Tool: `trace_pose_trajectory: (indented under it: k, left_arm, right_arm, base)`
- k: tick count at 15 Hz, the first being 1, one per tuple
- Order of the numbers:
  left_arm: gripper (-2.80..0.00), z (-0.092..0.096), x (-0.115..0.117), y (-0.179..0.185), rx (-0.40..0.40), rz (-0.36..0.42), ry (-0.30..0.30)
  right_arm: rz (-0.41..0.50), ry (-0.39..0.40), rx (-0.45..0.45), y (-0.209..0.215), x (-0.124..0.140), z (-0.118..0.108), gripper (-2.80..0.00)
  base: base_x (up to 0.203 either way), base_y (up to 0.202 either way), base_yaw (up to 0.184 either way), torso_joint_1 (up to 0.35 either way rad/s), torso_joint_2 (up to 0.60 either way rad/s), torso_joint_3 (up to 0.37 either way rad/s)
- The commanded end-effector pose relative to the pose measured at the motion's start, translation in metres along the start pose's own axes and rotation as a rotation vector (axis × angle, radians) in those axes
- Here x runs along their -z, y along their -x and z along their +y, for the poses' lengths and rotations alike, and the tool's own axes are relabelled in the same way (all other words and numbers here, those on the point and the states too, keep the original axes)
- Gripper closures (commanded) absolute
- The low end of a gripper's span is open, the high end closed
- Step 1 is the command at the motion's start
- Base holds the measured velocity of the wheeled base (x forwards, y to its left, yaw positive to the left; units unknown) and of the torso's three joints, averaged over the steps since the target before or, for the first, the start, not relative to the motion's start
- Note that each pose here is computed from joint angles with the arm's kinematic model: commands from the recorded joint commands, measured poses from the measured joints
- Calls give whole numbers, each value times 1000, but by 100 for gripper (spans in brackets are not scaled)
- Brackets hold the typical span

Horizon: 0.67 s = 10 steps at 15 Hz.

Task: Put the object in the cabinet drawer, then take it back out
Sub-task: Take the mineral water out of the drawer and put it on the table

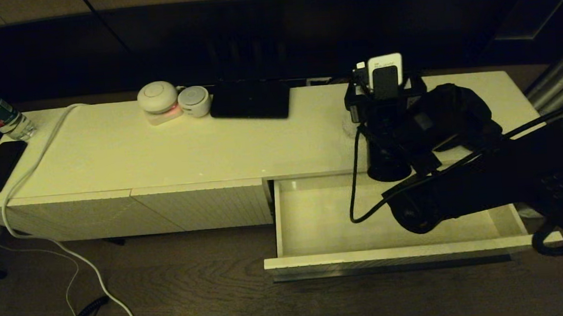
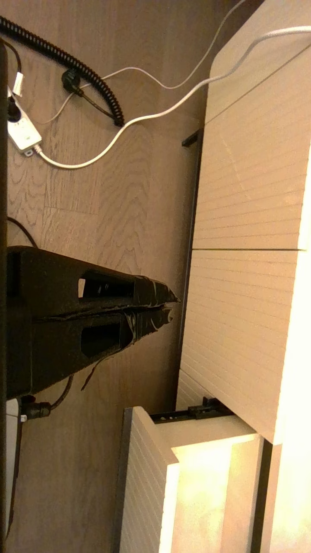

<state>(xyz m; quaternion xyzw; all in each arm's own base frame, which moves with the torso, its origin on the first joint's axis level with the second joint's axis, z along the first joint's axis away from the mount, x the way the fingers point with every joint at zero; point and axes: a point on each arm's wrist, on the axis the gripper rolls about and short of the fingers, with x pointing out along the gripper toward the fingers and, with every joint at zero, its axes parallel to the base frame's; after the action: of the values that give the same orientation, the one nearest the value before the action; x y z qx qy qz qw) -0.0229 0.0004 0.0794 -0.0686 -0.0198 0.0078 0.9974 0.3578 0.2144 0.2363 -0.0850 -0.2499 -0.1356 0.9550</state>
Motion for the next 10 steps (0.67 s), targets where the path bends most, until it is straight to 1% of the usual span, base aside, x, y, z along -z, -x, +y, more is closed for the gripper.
trace_pose_trajectory:
  k: [1, 3, 5, 7, 10]
  left_arm:
    - [0, 0, 0, 0, 0, -1, 1]
    - [0, 0, 0, 0, 0, -3, 1]
    - [0, 0, 0, 0, 0, -3, 1]
    - [0, 0, 0, 0, 0, -3, 1]
    - [0, 0, 0, 0, 0, -1, 1]
  right_arm:
    - [-27, -38, 4, 11, -38, -23, -280]
    - [-5, -32, -26, 26, -48, -30, -280]
    - [41, -3, -59, 46, -51, -42, -280]
    - [83, 42, -98, 67, -54, -63, -280]
    - [149, 129, -165, 99, -60, -105, -280]
  base:
    - [0, 0, 0, 0, 0, 0]
    - [0, 0, 0, 0, 0, 0]
    - [0, 0, 0, 0, 0, 0]
    - [0, 0, 0, 0, 0, 0]
    - [0, 0, 0, 0, 0, 0]
